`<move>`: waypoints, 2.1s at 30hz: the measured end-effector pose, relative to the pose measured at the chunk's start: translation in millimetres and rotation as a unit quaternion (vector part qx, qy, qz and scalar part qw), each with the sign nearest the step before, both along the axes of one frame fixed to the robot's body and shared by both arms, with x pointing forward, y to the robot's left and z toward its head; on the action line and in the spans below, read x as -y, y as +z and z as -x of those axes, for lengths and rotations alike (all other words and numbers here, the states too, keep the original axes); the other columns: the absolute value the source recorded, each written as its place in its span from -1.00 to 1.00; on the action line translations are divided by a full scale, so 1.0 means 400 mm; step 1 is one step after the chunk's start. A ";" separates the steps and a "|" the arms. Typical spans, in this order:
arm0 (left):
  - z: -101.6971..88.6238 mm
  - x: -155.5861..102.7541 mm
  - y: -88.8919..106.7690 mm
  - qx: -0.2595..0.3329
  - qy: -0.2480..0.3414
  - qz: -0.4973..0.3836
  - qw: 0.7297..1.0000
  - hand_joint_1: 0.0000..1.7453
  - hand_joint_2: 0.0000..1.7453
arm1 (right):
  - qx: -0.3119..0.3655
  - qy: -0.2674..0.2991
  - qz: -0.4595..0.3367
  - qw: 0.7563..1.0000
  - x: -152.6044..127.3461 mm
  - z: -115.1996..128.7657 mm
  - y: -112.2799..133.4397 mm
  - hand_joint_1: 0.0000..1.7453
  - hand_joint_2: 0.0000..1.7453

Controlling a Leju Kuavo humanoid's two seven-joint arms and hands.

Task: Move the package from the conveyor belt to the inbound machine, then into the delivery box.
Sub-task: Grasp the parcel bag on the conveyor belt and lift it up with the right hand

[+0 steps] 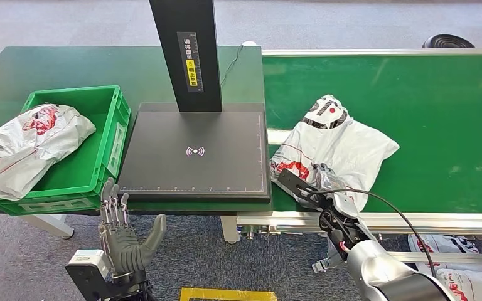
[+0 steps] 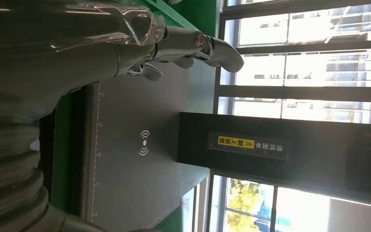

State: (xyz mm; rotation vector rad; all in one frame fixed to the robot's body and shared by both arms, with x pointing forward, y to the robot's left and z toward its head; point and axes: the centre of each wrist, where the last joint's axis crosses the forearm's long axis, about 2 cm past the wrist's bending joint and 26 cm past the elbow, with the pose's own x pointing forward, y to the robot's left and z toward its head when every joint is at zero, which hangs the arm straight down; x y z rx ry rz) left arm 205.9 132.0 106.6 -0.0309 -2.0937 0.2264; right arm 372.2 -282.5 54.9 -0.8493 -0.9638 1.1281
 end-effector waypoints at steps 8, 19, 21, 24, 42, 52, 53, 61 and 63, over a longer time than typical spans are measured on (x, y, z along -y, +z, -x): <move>0.000 0.000 0.000 0.000 0.000 0.000 1.000 -1.00 1.00 | 0.000 0.001 -0.004 1.000 -0.009 0.001 0.000 -1.00 1.00; 0.000 0.000 0.000 0.000 0.000 0.000 1.000 -1.00 1.00 | -0.001 0.002 -0.006 1.000 -0.013 0.001 -0.001 0.50 1.00; 0.000 0.000 0.000 0.000 0.001 0.000 1.000 -1.00 1.00 | -0.003 0.001 -0.012 1.000 -0.013 0.003 -0.002 1.00 1.00; -0.001 0.000 0.001 0.000 0.003 0.000 1.000 -1.00 1.00 | -0.005 0.001 -0.031 1.000 -0.012 0.007 -0.008 1.00 1.00; -0.009 -0.004 0.004 0.002 0.006 0.002 1.000 -1.00 1.00 | 0.009 -0.006 -0.055 0.998 -0.006 0.011 -0.011 1.00 1.00; -0.011 -0.007 0.003 0.001 0.011 0.001 1.000 -1.00 1.00 | 0.084 -0.007 -0.107 0.991 0.011 -0.039 0.045 1.00 1.00; -0.011 -0.007 0.003 0.001 0.011 0.001 1.000 -1.00 1.00 | 0.087 -0.008 -0.108 0.990 0.012 -0.044 0.051 1.00 1.00; -0.011 -0.007 0.003 0.000 0.012 0.001 1.000 -1.00 1.00 | 0.095 -0.014 -0.113 0.989 0.018 -0.053 0.063 1.00 1.00; -0.011 -0.007 0.003 0.000 0.012 0.002 1.000 -1.00 1.00 | 0.096 -0.014 -0.113 0.989 0.019 -0.054 0.063 1.00 1.00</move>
